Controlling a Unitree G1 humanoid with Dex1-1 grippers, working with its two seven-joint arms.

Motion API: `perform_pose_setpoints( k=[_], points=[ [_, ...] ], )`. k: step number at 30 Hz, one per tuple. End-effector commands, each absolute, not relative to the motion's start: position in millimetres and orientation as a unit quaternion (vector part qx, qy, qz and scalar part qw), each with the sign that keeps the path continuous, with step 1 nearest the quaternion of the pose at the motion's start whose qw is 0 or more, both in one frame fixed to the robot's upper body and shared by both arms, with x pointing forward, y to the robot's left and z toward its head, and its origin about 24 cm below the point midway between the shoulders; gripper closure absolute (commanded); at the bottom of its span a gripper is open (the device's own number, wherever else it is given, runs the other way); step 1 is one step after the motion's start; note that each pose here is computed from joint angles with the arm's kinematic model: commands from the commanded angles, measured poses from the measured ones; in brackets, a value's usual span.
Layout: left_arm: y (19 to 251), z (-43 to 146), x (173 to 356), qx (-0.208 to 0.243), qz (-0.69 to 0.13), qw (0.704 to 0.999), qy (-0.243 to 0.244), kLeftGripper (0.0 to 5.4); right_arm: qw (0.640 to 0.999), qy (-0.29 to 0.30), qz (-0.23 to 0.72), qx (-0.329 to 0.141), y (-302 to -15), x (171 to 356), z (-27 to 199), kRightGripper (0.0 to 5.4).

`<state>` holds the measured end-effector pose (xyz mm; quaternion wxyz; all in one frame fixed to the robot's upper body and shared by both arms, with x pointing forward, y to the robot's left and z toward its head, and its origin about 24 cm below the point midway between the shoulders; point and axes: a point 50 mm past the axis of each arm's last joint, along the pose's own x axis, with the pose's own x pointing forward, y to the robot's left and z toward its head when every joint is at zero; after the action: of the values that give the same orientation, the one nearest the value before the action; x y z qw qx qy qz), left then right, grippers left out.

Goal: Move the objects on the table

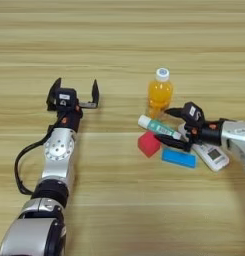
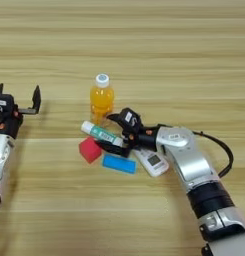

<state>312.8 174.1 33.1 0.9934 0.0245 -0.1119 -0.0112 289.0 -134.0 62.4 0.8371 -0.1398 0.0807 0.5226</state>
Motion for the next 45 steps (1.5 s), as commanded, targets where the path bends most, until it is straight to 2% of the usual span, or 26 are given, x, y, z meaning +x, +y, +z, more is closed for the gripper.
perform_pose_setpoints(
  k=[1, 4, 17, 22, 33, 45],
  points=[
    [172, 36.4, 315.2, 0.027, -0.015, 0.993, -0.118, 0.00, 0.841, 0.071, 0.517, -0.144, -142, 289.2, 72, 0.40],
    [172, 36.4, 315.2, 0.028, -0.015, 0.993, -0.118, 0.00, 0.843, 0.063, 0.513, -0.146, -147, 288.3, 78, 0.04],
    [172, 36.3, 315.4, 0.028, -0.015, 0.993, -0.117, 0.00, 0.863, 0.035, 0.479, -0.155, -167, 286.6, 97, 0.04],
    [172, 36.0, 315.5, 0.029, -0.015, 0.993, -0.117, 0.00, 0.871, 0.022, 0.469, -0.143, -157, 293.3, 99, 0.04],
    [171, 35.7, 315.7, 0.028, -0.014, 0.993, -0.117, 0.00, 0.903, 0.002, 0.422, -0.078, -129, 317.3, 101, 0.04],
    [170, 35.8, 315.7, 0.028, -0.013, 0.993, -0.118, 0.00, 0.904, 0.018, 0.425, -0.048, -115, 326.5, 92, 0.04]
  ],
)
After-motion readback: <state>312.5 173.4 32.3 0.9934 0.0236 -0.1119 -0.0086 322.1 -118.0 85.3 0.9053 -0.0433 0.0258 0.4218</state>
